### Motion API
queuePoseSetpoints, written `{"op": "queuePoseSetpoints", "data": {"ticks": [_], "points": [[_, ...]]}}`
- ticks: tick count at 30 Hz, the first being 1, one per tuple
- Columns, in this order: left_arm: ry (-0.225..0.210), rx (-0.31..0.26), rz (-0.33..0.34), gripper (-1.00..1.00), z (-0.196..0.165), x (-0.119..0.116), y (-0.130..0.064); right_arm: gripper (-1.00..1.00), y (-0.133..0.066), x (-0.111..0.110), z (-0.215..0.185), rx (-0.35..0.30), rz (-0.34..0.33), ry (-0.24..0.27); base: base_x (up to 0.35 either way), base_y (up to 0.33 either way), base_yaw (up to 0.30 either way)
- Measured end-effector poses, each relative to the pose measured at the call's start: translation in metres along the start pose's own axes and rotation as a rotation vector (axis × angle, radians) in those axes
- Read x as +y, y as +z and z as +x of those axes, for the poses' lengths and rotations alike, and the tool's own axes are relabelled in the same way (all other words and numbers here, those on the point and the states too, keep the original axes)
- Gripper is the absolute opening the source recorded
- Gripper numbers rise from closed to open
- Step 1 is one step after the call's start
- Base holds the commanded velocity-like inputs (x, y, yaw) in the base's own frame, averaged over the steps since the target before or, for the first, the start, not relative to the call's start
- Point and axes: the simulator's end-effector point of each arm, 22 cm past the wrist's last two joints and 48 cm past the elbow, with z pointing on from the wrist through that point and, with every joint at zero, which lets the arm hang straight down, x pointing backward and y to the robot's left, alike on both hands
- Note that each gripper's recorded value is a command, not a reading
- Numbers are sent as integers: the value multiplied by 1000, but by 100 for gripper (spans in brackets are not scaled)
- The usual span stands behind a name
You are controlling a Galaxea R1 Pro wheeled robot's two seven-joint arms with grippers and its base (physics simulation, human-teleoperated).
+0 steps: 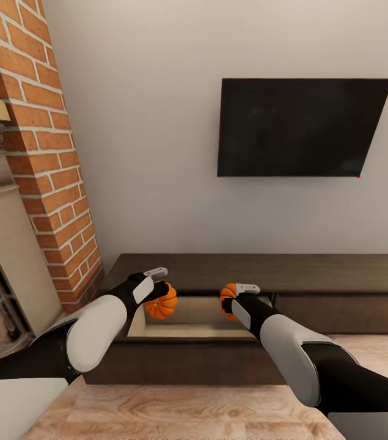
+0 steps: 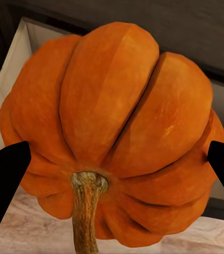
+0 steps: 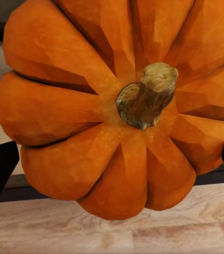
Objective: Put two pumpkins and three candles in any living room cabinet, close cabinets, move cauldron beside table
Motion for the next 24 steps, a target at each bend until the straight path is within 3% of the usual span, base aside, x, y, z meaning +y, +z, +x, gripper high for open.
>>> {"op": "queuePoseSetpoints", "data": {"ticks": [24], "points": [[4, 16, 2, -100, 40, 11, 27, -100, 24, 1, 35, -1, -1, 1, 0, 0, 0]]}}
